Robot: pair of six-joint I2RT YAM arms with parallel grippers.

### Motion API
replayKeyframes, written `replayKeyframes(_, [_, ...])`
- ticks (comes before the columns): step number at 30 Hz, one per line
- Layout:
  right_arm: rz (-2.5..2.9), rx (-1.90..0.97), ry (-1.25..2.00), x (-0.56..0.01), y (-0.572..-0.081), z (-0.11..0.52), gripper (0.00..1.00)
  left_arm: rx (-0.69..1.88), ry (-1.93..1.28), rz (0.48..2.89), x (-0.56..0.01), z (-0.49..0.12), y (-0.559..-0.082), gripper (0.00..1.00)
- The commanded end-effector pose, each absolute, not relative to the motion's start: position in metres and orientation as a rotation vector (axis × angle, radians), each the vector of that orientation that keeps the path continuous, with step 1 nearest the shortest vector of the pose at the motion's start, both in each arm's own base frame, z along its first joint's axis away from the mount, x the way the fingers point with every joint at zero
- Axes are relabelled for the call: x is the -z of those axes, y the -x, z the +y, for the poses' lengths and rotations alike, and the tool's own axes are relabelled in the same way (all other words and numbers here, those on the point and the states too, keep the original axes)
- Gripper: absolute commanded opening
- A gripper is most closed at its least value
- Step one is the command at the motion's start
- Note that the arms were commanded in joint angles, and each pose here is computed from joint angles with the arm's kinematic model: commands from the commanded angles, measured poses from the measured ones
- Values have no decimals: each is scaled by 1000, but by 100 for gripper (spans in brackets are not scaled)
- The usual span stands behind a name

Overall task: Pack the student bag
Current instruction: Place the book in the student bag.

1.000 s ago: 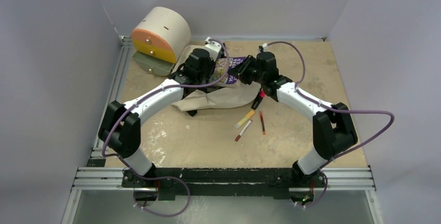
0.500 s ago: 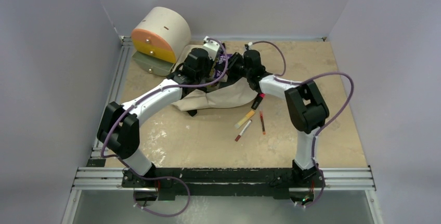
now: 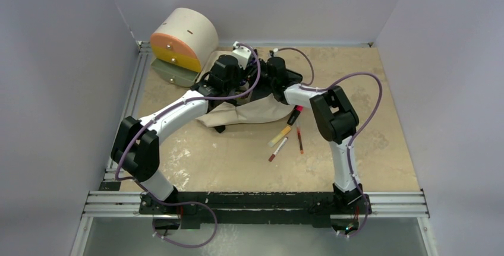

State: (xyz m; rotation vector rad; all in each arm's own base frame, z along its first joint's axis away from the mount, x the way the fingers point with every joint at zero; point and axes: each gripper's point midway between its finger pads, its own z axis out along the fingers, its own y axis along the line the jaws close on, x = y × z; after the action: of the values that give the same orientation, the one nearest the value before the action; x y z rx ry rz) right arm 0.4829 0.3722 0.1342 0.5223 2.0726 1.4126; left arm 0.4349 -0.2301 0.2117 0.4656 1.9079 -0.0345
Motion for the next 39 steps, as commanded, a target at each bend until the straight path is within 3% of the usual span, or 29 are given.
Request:
replayKeyframes(1, [1862, -1542, -411, -208, -493, 400, 0, 115, -388, 1789, -262, -234, -438, 0])
replayKeyframes(8, [1888, -1481, -414, -190, -506, 414, 7, 114, -390, 1792, -261, -234, -437, 0])
replayKeyframes(22, [1956, -1271, -409, -191, -503, 390, 62, 116, -400, 1799, -258, -235, -437, 0])
replayKeyframes(29, [1964, -1191, -429, -196, -495, 362, 69, 112, -405, 1805, -255, -235, -437, 0])
replayKeyframes(39, [1948, -1033, -494, -198, -497, 302, 70, 120, -411, 1806, -254, -236, -436, 0])
